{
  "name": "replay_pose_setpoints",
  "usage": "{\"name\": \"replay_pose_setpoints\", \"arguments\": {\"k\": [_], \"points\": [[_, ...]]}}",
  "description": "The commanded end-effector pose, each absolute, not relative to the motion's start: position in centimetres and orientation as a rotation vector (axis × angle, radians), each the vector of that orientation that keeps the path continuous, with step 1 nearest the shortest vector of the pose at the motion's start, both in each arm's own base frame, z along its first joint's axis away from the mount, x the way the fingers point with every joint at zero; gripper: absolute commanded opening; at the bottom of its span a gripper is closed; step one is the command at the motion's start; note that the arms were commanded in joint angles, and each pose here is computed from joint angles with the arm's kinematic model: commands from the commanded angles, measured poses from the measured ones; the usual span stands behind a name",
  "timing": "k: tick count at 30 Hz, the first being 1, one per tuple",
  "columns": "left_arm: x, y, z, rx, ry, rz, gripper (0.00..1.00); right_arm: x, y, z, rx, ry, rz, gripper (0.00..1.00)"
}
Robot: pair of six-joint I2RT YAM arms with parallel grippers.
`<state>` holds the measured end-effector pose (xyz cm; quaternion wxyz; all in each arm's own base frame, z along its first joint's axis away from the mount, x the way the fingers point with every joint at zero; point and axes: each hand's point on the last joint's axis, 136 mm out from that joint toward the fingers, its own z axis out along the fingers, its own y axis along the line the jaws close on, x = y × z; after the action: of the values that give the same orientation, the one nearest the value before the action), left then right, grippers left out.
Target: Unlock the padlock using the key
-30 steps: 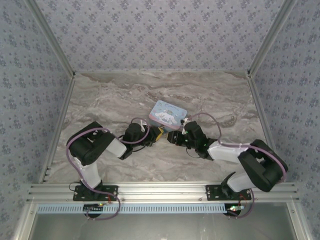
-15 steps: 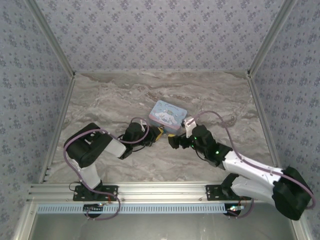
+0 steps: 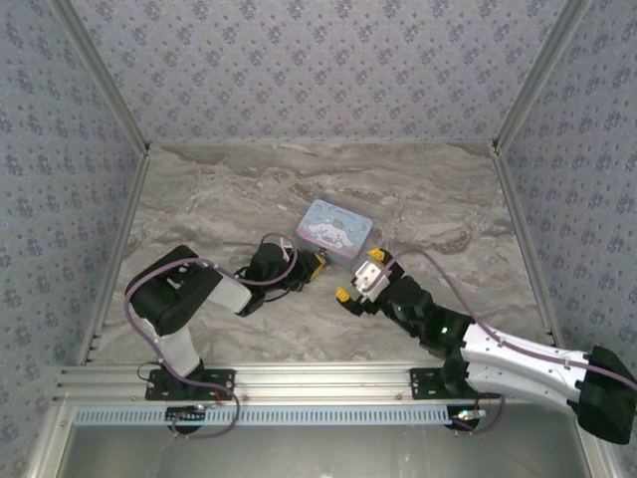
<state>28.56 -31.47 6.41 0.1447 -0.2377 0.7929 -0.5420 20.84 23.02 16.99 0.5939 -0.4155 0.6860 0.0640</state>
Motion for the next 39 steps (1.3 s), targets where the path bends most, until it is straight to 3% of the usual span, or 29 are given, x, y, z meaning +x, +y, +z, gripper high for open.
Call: {"name": "replay_pose_setpoints", "arguments": {"k": [1, 11, 18, 22, 31, 39], "points": [[29.1, -32.3, 8.7, -0.637, 2.227, -1.599, 0.10, 21.2, 22.6, 16.8, -1.098, 1.452, -0.091, 0.99], [29.1, -32.7, 9.0, -0.643, 2.224, -1.612, 0.10, 22.1, 24.3, 13.5, -1.212, 1.465, -0.227, 0.82], [29.0, -33.0, 9.1, -0.645, 2.225, -1.621, 0.09, 23.4, 26.6, 11.1, -1.179, 1.508, -0.158, 0.73], [29.0, -33.0, 9.3, -0.646, 2.220, -1.628, 0.10, 24.9, 27.1, 10.6, -1.123, 1.557, -0.088, 0.60], [28.9, -33.0, 9.7, -0.647, 2.210, -1.637, 0.09, 26.5, 28.0, 8.8, -1.120, 1.568, -0.119, 0.53], [28.8, -33.0, 9.6, -0.648, 2.213, -1.639, 0.09, 27.4, 28.7, 8.5, -1.087, 1.571, -0.131, 0.40]]}}
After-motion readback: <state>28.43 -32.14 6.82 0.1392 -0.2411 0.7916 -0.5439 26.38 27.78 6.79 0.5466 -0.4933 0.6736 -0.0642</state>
